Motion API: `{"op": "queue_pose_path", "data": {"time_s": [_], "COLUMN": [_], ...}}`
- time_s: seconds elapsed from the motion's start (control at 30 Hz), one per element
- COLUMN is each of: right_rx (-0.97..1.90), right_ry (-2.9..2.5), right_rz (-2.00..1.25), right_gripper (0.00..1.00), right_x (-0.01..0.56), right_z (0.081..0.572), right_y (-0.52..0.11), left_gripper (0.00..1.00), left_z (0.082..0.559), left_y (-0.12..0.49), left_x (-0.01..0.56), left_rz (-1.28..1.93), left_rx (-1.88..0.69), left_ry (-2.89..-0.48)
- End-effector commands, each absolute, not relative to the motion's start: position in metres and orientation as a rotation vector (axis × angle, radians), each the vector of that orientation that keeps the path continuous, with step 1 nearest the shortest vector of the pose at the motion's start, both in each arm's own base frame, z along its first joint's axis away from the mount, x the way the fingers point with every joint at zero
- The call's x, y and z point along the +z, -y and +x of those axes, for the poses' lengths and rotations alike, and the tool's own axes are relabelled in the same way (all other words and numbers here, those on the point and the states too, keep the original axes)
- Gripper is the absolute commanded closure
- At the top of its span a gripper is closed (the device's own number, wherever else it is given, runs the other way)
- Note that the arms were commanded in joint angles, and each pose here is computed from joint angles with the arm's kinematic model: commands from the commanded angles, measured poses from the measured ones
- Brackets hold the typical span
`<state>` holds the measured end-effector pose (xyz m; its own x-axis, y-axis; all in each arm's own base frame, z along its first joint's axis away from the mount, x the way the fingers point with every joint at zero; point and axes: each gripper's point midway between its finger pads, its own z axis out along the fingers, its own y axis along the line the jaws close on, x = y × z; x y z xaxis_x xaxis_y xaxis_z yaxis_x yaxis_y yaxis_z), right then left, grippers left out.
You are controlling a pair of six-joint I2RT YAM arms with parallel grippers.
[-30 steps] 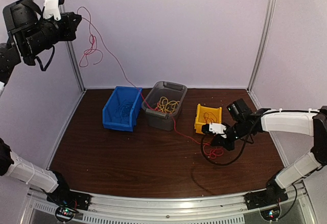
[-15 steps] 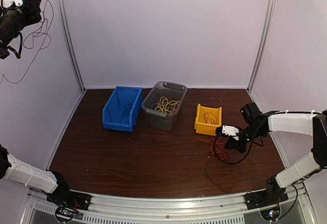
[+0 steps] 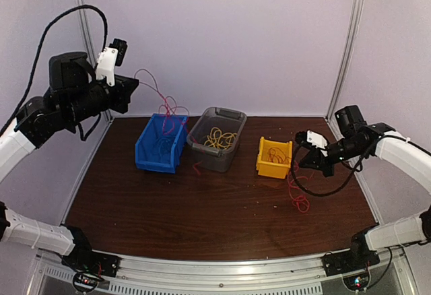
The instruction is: Untangle the cables
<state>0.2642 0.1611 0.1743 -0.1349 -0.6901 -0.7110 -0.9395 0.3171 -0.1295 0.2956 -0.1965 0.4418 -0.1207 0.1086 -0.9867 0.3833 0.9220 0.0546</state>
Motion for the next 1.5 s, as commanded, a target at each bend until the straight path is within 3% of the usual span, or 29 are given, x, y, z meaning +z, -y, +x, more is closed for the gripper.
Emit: {"op": "queue_pose_path", "data": {"time_s": [0.0, 0.47, 0.63, 0.7, 0.8, 0.93, 1.27, 1.47], "right_rx": [0.546, 0.604, 0.651, 0.676, 0.711, 0.760, 0.853, 0.857], "right_ry": [-1.842, -1.633, -1.566, -1.537, -1.491, -1.449, -1.367, -1.344], "right_rz": [-1.385, -1.253, -1.185, -1.162, -1.140, -1.121, -1.068, -1.066], "right_gripper": [1.00, 1.00, 1.00, 1.00, 1.00, 1.00, 1.00, 1.00], "right_x": [0.215, 0.360, 0.391, 0.404, 0.424, 0.443, 0.476, 0.481], "right_z": [0.258, 0.279, 0.290, 0.292, 0.294, 0.293, 0.291, 0.291], "right_y": [-0.172, -0.192, -0.200, -0.203, -0.208, -0.212, -0.222, -0.227], "left_gripper": [1.00, 1.00, 0.99, 0.64, 0.44, 0.36, 0.30, 0.31], "left_z": [0.266, 0.225, 0.227, 0.233, 0.241, 0.248, 0.245, 0.247], "left_y": [0.203, 0.292, 0.312, 0.317, 0.323, 0.344, 0.451, 0.509], "left_x": [0.468, 0.390, 0.333, 0.314, 0.303, 0.305, 0.305, 0.289], "left_rz": [0.365, 0.739, 0.775, 0.775, 0.755, 0.764, 0.651, 0.594], "left_rx": [-0.482, -0.878, -0.929, -0.900, -0.845, -0.862, -1.192, -1.374], "left_ry": [-1.550, -1.655, -1.752, -1.801, -1.830, -1.798, -1.560, -1.597]}}
